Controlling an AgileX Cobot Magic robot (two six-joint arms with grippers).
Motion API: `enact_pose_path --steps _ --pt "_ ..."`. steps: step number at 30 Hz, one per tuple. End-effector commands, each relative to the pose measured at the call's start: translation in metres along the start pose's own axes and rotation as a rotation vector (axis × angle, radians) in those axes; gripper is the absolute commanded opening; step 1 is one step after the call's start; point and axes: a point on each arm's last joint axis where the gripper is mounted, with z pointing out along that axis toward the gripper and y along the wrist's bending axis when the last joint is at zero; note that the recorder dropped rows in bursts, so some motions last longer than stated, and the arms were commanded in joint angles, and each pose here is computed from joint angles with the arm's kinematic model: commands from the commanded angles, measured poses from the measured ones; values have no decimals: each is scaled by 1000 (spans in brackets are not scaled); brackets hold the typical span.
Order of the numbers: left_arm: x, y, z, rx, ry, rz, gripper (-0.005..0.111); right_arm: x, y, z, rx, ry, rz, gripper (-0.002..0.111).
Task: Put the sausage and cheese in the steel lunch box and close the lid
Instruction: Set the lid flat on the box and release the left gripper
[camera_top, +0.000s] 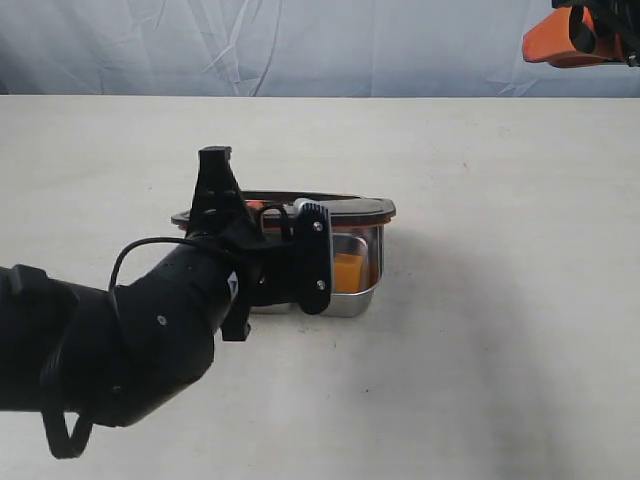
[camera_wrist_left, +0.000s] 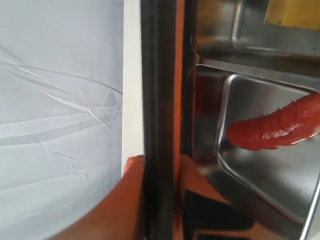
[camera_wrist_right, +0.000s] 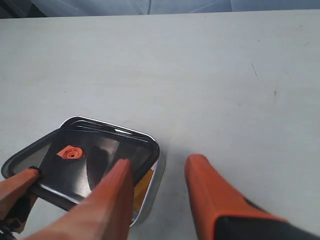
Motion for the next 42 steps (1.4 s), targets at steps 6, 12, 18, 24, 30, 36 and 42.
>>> enact_pose_path --steps 6,12,18,24,30,36,42 --pt "1 -13 4 30 35 7 0 0 -1 -3 6 -4 -6 36" --pt "1 -15 4 48 34 0 4 0 -1 -3 6 -4 -6 36" --pt "0 -19 4 88 19 -13 26 0 -1 -3 6 -4 -6 36" --pt "1 -20 4 99 35 -31 43 0 0 -3 5 -2 -6 36" --pt "4 -22 3 123 65 -27 47 0 0 -3 -1 -1 -1 36" --pt "7 -24 2 154 95 -16 58 1 0 -3 -4 5 -2 36" --pt "8 -25 2 162 114 -35 60 2 1 -3 -10 13 -1 36"
